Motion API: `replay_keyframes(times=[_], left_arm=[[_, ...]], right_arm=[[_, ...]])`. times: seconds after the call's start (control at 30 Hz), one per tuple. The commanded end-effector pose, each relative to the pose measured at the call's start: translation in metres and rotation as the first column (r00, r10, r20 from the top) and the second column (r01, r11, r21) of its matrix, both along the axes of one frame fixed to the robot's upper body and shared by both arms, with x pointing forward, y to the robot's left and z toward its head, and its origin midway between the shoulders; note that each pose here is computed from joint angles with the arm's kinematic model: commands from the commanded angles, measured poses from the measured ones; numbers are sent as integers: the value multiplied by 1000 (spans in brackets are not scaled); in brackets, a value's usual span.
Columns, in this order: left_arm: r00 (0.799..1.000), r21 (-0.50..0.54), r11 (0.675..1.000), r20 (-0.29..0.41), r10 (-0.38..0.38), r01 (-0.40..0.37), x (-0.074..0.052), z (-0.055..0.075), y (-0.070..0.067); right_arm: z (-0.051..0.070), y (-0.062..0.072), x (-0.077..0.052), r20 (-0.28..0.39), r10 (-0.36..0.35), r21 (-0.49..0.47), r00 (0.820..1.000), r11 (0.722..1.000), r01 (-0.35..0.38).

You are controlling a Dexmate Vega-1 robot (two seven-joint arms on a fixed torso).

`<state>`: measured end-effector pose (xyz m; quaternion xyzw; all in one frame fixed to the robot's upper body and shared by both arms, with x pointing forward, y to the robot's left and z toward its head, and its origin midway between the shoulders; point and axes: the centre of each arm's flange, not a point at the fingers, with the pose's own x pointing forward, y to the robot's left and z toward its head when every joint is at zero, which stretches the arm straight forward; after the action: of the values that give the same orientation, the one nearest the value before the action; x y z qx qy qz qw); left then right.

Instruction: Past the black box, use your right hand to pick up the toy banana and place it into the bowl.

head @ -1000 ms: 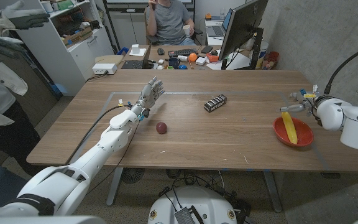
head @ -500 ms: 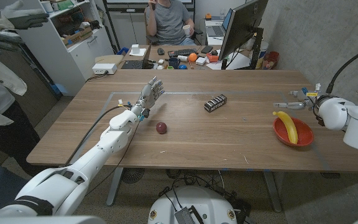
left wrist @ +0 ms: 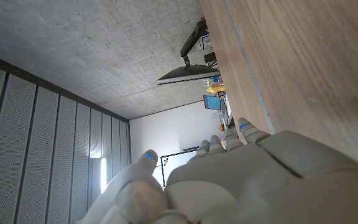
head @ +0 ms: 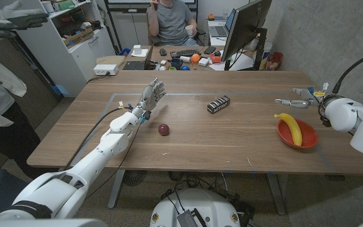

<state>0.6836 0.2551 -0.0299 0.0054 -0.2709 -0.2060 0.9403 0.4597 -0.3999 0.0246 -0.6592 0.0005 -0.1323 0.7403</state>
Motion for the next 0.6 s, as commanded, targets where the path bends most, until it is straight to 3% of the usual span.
replay_keyframes(times=[0.03, 0.3, 0.4, 0.6], left_arm=[[1000, -5, 1000, 1, 1, -1, -3, -2, 4], [1000, -11, 1000, 3, -5, 5, -6, -3, 7], [1000, -13, 1000, 4, -1, 1, -7, -4, 9], [1000, -17, 1000, 3, -5, 5, -9, -6, 11]], right_arm=[[11, 4, -21, 165, 39, -13, 985, 999, -38], [18, 8, -28, 188, 40, -26, 981, 999, -35], [21, 12, -35, 271, 65, -41, 960, 998, -57], [32, 17, -43, 307, 72, -68, 949, 996, -53]])
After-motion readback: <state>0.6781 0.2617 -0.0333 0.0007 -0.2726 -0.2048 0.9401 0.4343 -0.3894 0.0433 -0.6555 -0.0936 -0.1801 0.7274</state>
